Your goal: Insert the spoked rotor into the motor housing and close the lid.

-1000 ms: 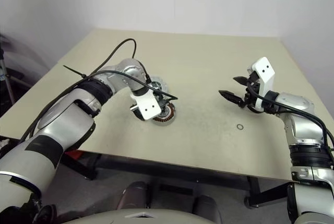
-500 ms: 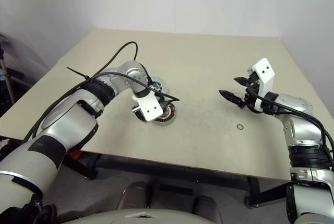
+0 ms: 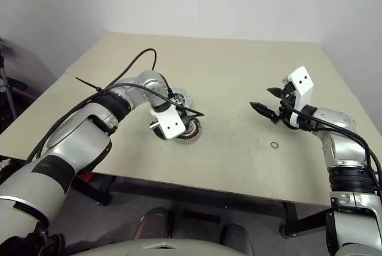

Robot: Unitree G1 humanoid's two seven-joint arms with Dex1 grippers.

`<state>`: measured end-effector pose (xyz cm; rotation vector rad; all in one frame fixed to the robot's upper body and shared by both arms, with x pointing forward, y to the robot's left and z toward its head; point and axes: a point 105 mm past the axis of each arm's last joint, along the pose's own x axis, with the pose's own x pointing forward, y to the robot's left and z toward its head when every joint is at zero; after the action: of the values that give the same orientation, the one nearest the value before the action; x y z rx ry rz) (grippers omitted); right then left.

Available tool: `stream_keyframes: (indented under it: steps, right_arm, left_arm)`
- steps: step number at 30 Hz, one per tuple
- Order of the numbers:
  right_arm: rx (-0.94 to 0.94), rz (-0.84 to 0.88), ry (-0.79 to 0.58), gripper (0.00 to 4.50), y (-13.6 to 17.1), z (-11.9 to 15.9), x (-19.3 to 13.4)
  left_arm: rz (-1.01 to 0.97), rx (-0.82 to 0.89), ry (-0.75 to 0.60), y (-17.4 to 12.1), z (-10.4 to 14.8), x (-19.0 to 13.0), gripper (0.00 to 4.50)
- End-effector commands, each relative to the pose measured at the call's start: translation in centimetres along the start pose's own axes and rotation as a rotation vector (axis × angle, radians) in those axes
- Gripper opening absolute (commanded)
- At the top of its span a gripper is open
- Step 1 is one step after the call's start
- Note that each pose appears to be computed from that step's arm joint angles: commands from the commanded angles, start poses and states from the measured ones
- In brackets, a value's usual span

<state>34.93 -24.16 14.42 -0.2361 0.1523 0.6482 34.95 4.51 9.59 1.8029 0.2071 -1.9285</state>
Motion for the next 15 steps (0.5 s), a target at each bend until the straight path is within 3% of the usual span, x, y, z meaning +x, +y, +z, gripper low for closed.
stream_keyframes:
  steps: [1, 12, 15]
  right_arm:
    - [-0.041, -0.028, -0.065, 4.35, -0.64, 1.92, -0.38]
    - [-0.040, -0.038, -0.073, 4.35, -0.80, 2.07, -0.30]
    - [-0.040, -0.046, -0.080, 4.35, -0.94, 2.25, -0.34]
  left_arm:
    - [-0.003, -0.009, 0.016, -0.40, -0.44, 0.00, 4.48]
    - [-0.013, -0.035, 0.029, -0.73, -0.80, 0.57, 4.48]
    - [-0.017, -0.044, 0.026, -0.69, -0.77, 0.63, 3.91]
